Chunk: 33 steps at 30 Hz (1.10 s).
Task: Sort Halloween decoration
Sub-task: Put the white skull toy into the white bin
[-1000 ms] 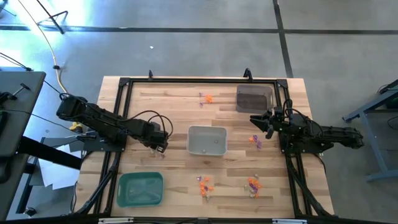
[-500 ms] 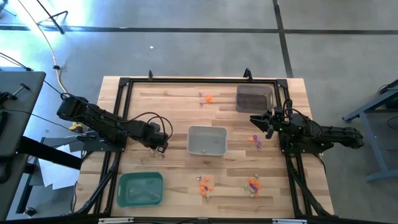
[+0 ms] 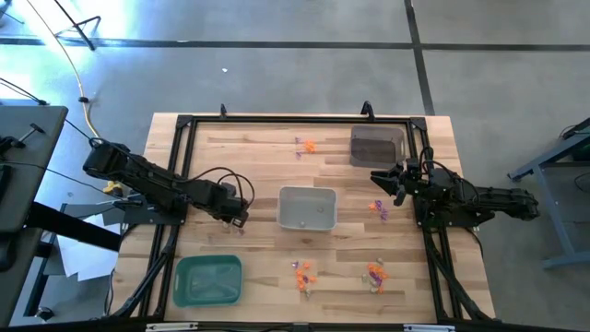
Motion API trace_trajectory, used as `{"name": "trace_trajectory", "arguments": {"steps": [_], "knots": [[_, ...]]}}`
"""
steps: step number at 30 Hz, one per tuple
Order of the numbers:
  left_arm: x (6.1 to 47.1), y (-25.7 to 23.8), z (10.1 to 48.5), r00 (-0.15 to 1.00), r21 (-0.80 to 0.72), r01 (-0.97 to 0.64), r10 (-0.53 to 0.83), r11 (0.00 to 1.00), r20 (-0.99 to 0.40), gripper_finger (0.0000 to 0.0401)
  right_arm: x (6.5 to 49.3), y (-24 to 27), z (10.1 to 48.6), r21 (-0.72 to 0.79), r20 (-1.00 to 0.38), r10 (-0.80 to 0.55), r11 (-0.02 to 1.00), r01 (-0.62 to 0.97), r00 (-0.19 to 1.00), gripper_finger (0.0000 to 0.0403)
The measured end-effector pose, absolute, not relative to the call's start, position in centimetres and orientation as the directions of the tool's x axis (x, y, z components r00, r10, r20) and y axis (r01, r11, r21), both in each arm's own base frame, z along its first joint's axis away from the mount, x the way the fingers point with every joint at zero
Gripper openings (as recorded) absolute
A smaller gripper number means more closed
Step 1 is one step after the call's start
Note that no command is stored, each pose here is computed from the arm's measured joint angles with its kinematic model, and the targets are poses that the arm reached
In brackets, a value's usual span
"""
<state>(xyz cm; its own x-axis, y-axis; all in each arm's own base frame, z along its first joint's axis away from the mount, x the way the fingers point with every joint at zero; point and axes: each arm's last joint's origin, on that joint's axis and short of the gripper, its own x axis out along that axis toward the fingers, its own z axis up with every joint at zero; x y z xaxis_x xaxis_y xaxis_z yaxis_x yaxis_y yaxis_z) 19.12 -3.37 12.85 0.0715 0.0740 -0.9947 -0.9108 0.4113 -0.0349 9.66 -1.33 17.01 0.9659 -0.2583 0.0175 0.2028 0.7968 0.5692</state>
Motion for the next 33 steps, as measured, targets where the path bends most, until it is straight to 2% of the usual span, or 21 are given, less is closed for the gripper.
{"name": "trace_trajectory", "arguments": {"steps": [7, 22, 33], "knots": [[19.5, -3.5, 13.5, 0.081, -0.045, -0.910, 0.070, 0.411, -0.994, 0.0041, 9.7, -1.3, 17.0, 0.569, 0.018, -0.258, 0.797, 0.202, 0.966, 0.0126], [19.9, -3.6, 14.4, 0.071, -0.034, -0.905, 0.071, 0.425, -0.995, 0.0040, 9.7, -1.3, 17.0, 0.569, 0.018, -0.258, 0.797, 0.202, 0.966, 0.0126], [21.3, -3.3, 17.6, 0.182, -0.120, -0.872, 0.086, 0.475, -0.980, 0.0040, 9.7, -1.3, 17.0, 0.569, 0.018, -0.258, 0.797, 0.203, 0.966, 0.0126]]}}
